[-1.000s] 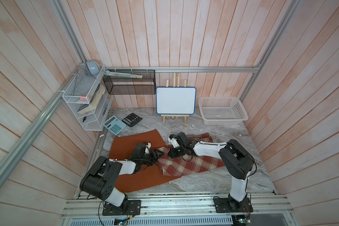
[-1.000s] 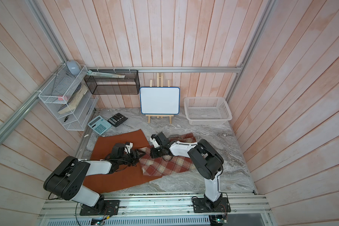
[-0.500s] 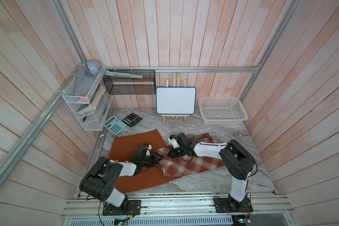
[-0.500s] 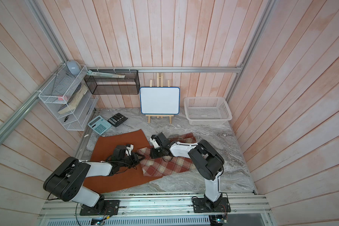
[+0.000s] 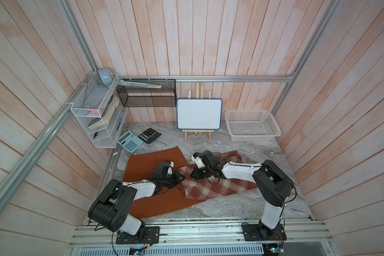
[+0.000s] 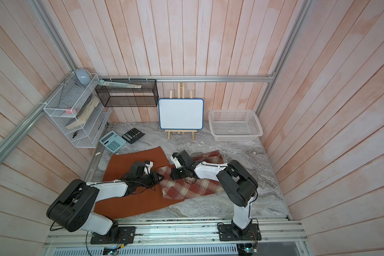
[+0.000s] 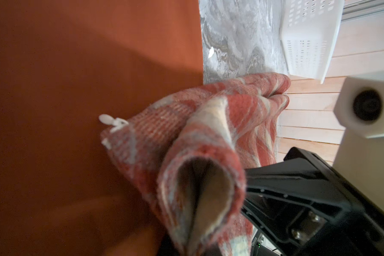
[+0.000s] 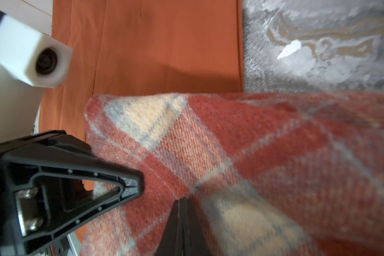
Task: Roll up the skirts
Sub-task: Roll the skirt at the center of the board.
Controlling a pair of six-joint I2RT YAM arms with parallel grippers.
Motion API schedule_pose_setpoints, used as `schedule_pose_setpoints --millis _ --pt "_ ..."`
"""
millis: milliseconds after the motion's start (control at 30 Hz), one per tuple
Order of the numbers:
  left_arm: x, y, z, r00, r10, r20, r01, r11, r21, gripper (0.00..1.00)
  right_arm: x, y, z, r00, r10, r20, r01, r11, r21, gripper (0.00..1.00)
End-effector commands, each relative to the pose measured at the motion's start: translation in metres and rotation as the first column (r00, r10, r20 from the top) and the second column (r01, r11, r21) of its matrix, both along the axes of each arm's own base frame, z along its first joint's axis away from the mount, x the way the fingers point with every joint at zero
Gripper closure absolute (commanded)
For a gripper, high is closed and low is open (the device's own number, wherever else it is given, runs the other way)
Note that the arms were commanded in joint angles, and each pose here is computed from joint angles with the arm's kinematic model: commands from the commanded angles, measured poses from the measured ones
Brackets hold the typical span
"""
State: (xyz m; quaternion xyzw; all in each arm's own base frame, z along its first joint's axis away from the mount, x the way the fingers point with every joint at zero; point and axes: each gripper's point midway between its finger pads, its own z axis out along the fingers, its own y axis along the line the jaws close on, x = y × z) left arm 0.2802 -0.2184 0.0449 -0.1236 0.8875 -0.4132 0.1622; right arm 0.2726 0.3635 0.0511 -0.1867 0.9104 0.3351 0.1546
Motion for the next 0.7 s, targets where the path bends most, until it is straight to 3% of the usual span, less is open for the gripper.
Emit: schedule_pose_setpoints --millis 0,200,300,467,667 --pt "0.011 -0.004 0.025 0.998 -0.012 0.064 0.011 1.000 0.024 1.00 -0.005 -0.007 0.021 0.999 -0.010 0.035 0.010 1.000 0.008 0.88" --pt "0.012 -0.008 0.039 0.997 -0.037 0.073 0.035 0.999 0.031 1.00 -0.011 -0.027 0.042 0.994 -0.038 0.099 0.040 0.999 -0.019 0.85" --pt "0.013 -0.009 0.040 0.997 -0.041 0.071 0.039 0.999 0.036 1.00 -0.015 -0.033 0.043 0.993 -0.043 0.113 0.047 0.998 -0.035 0.97" --pt "0.014 -0.010 0.044 0.996 -0.052 0.068 0.048 0.997 0.058 1.00 -0.012 -0.050 0.016 0.989 -0.090 0.118 0.105 0.987 -0.120 1.00" --pt "0.014 -0.021 0.056 0.995 -0.081 0.062 0.077 0.995 0.067 1.00 -0.007 -0.040 -0.007 0.993 -0.069 0.098 0.080 0.989 -0.122 1.00"
